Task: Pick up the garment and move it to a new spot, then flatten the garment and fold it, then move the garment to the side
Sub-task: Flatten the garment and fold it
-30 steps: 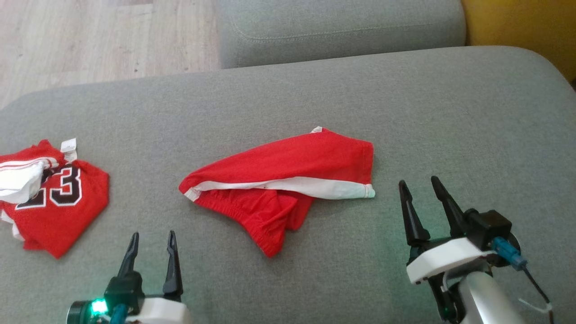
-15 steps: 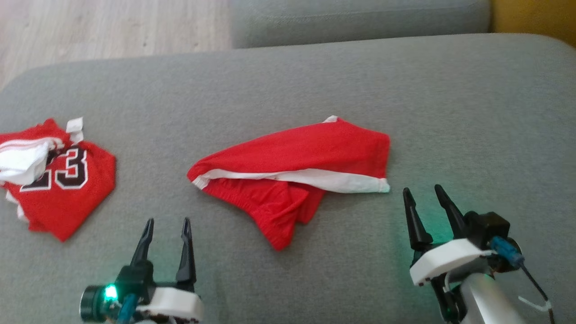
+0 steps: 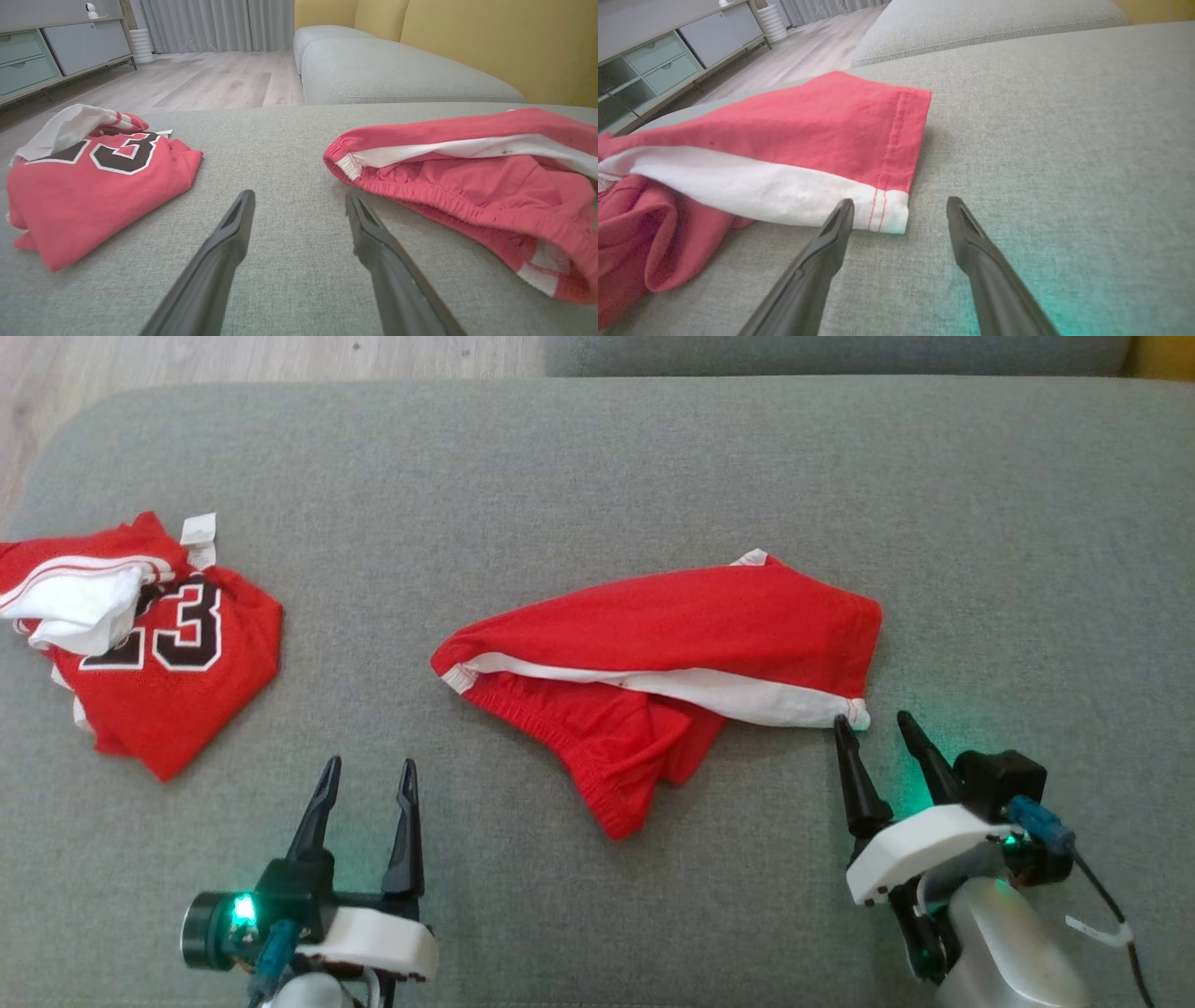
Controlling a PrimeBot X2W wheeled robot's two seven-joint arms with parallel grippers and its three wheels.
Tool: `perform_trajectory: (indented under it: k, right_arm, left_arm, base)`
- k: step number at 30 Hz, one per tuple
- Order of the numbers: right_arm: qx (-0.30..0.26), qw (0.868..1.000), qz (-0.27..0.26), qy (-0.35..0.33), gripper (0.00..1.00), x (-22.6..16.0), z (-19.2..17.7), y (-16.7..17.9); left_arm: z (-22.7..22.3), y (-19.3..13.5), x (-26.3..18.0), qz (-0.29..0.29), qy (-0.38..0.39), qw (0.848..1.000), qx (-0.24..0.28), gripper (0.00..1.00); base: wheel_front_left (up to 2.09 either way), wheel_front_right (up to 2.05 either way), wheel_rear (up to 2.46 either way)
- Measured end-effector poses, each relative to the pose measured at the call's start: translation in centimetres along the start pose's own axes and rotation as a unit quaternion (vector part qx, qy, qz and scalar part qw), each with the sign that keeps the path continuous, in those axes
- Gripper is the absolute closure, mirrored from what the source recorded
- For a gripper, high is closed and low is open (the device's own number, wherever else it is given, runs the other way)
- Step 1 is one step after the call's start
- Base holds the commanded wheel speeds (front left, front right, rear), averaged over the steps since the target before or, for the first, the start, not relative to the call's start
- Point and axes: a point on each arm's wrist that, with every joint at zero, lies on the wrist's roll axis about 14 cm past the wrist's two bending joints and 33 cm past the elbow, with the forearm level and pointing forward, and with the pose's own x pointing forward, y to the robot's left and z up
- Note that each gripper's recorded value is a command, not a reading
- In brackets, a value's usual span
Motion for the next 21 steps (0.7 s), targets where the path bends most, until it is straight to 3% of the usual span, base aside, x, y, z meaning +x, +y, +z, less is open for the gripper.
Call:
perform_trajectory:
  k: [4,5,6,8,12,14,21]
  right_arm:
    - [0.004,1.0,0.0,0.016,0.0,0.0,-1.0,0.0]
    - [0.004,1.0,0.0,0.019,0.06,0.0,-1.2,0.0]
    - [0.004,1.0,0.0,0.02,0.23,0.1,-1.3,0.0]
    - [0.004,1.0,0.0,0.02,0.31,0.2,-1.3,0.0]
    - [0.004,1.0,0.0,0.015,0.2,0.7,-0.8,-0.1]
    - [0.004,1.0,-0.001,0.015,0.08,0.7,-0.8,-0.1]
    - [0.001,1.0,0.003,0.017,0.09,1.0,-0.9,0.1]
  left_arm:
    - [-0.1,0.0,0.1,-0.003,0.002,1.0,-0.01,0.0]
    - [0.0,0.0,0.2,-0.004,0.0,1.0,-0.012,0.0]
    - [0.2,0.0,0.3,-0.004,-0.003,1.0,-0.014,0.0]
    - [0.4,0.0,0.5,-0.004,-0.006,1.0,-0.016,0.0]
    - [0.9,-0.1,0.9,-0.007,-0.013,1.0,-0.015,0.0]
    - [0.9,-0.2,0.9,-0.007,-0.012,1.0,-0.015,0.0]
    - [0.7,0.1,0.8,-0.003,-0.009,1.0,-0.015,0.0]
  base:
    - [0.0,0.0,0.0]
    - [0.0,0.0,0.0]
    - [0.0,0.0,0.0]
    - [0.0,0.0,0.0]
    - [0.0,0.0,0.0]
    - [0.0,0.0,0.0]
    - [0.0,0.0,0.0]
